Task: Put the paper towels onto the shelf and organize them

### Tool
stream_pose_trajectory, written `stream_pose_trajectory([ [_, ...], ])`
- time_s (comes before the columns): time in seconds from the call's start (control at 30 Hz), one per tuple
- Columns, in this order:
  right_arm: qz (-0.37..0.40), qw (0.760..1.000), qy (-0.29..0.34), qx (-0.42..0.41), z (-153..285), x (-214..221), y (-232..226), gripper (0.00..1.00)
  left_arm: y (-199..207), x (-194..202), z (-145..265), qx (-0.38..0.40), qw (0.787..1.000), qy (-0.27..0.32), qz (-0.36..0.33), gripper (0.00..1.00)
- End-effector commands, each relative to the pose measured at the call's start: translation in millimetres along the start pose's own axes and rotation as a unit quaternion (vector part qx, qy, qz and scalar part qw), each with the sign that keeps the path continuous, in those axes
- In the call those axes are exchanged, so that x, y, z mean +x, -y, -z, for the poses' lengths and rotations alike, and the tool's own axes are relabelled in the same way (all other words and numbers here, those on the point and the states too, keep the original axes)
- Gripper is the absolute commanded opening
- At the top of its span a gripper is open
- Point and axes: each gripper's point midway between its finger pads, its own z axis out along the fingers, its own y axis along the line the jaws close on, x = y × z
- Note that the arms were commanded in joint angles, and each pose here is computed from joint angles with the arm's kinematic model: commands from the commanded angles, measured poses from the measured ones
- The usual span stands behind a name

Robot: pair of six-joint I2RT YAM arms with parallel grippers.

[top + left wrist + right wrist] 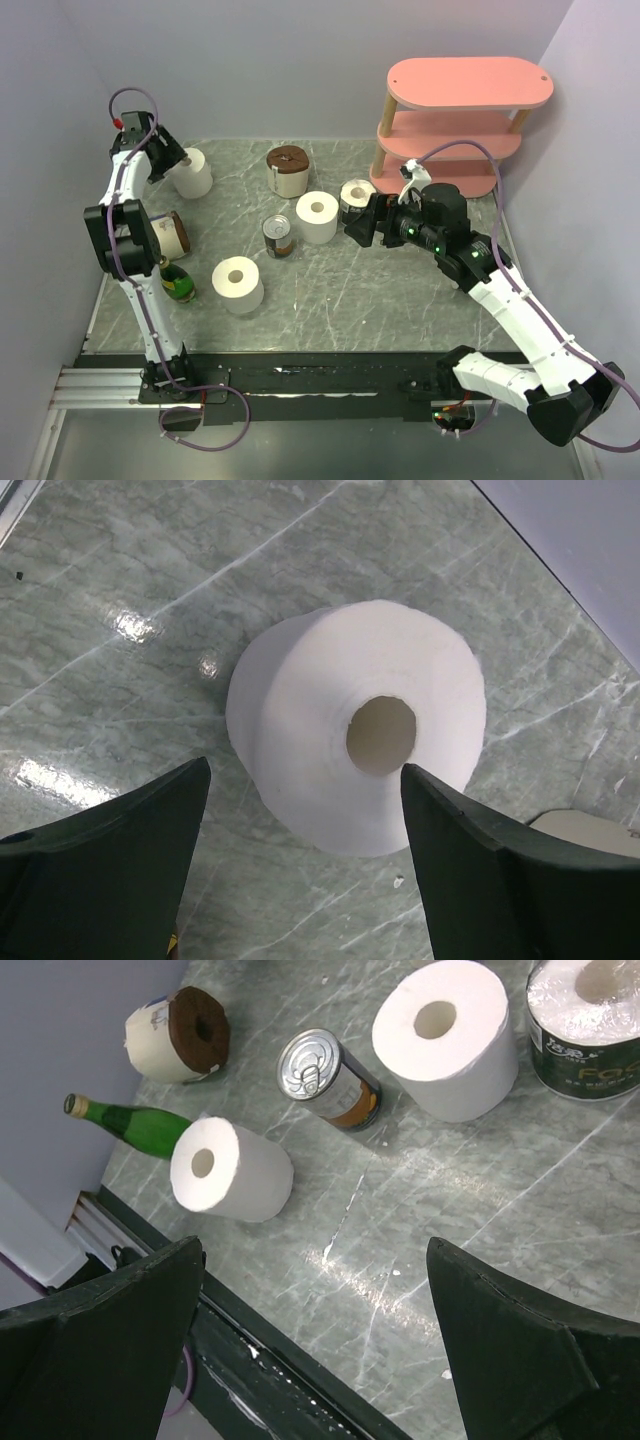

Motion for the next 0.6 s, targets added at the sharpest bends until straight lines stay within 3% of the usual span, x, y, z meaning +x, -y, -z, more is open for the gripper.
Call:
stream_pose_trajectory([
  [0.0, 0.017, 0.999, 0.037, -0.016, 7.8, -26.1, -14.9, 0.99, 9.5, -16.0, -1.4, 0.014, 1.0, 0.02, 0.012, 0.82],
  [0.4, 0.004, 0.999, 0.038, -0.017, 10.4, -27.1, -17.5, 0.99, 0.8, -13.2, -15.7, 0.001, 1.0, 0.014, 0.015, 0.79],
  [0.57, 0.006, 0.999, 0.035, -0.012, 9.0, -26.6, -15.7, 0.99, 1.1, -15.0, -17.9, 0.005, 1.0, 0.014, 0.011, 0.66],
])
